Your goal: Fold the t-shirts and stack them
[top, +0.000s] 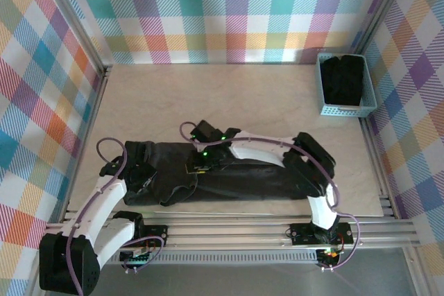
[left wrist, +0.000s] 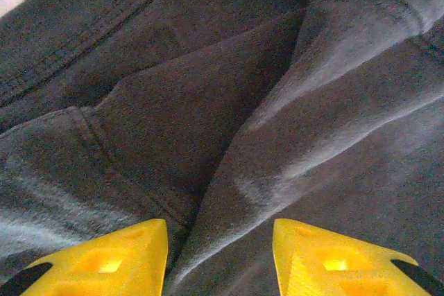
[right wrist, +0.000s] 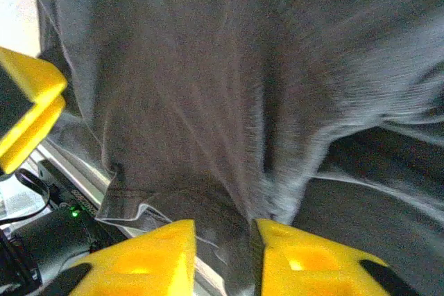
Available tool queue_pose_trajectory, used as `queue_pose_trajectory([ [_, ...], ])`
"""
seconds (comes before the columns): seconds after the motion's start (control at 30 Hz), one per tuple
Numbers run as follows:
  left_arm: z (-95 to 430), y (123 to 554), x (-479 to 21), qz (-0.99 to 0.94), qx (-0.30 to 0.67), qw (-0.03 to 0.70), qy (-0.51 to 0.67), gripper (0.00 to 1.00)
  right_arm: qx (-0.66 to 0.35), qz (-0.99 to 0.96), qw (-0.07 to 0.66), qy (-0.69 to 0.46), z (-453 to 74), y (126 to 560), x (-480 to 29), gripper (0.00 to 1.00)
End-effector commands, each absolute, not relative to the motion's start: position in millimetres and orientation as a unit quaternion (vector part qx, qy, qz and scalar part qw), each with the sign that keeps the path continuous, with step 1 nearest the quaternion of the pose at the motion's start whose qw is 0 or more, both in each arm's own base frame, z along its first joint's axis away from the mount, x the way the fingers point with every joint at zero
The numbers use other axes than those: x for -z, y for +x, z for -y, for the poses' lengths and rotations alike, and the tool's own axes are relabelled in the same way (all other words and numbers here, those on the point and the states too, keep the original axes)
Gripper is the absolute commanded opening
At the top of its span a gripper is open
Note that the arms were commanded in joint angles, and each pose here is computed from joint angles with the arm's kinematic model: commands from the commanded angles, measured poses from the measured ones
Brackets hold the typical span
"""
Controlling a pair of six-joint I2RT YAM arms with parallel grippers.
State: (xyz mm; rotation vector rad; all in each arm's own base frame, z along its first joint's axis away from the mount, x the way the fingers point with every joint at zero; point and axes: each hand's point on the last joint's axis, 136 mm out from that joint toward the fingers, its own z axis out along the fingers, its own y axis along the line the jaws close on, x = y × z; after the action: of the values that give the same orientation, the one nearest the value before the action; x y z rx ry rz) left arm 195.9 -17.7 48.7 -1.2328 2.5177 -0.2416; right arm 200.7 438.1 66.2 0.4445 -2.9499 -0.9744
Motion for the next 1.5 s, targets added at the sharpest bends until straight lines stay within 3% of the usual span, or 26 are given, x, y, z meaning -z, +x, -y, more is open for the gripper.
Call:
queue_pose_trajectory([
  [0.0,20,196,-41,-0.886,0.095,0.159,-0.426,0.43,0.307,0.945,0.029,0.112,-443,202,-57,0.22],
  [0.1,20,196,-35,-0.890,0.093,0.154,-0.418,0.44,0.277,0.955,0.044,0.100,-432,198,-38,0.18],
  [0.43,24,211,-32,-0.891,0.113,0.171,-0.405,0.38,0.247,0.963,0.057,0.091,-416,190,-14,0.18],
  [0.6,24,207,-31,-0.894,0.112,0.170,-0.399,0.24,0.246,0.964,0.047,0.091,-413,191,-19,0.18],
  [0.77,16,202,-41,-0.889,0.099,0.191,-0.405,0.01,0.246,0.965,0.023,0.091,-408,195,-36,0.20],
  [1.1,9,224,-106,-0.879,0.102,0.253,-0.390,0.00,0.253,0.963,-0.081,0.051,-352,227,-88,0.35],
  [1.47,-10,246,-119,-0.889,0.039,0.249,-0.383,0.00,0.223,0.969,-0.093,-0.047,-250,258,-81,0.37],
])
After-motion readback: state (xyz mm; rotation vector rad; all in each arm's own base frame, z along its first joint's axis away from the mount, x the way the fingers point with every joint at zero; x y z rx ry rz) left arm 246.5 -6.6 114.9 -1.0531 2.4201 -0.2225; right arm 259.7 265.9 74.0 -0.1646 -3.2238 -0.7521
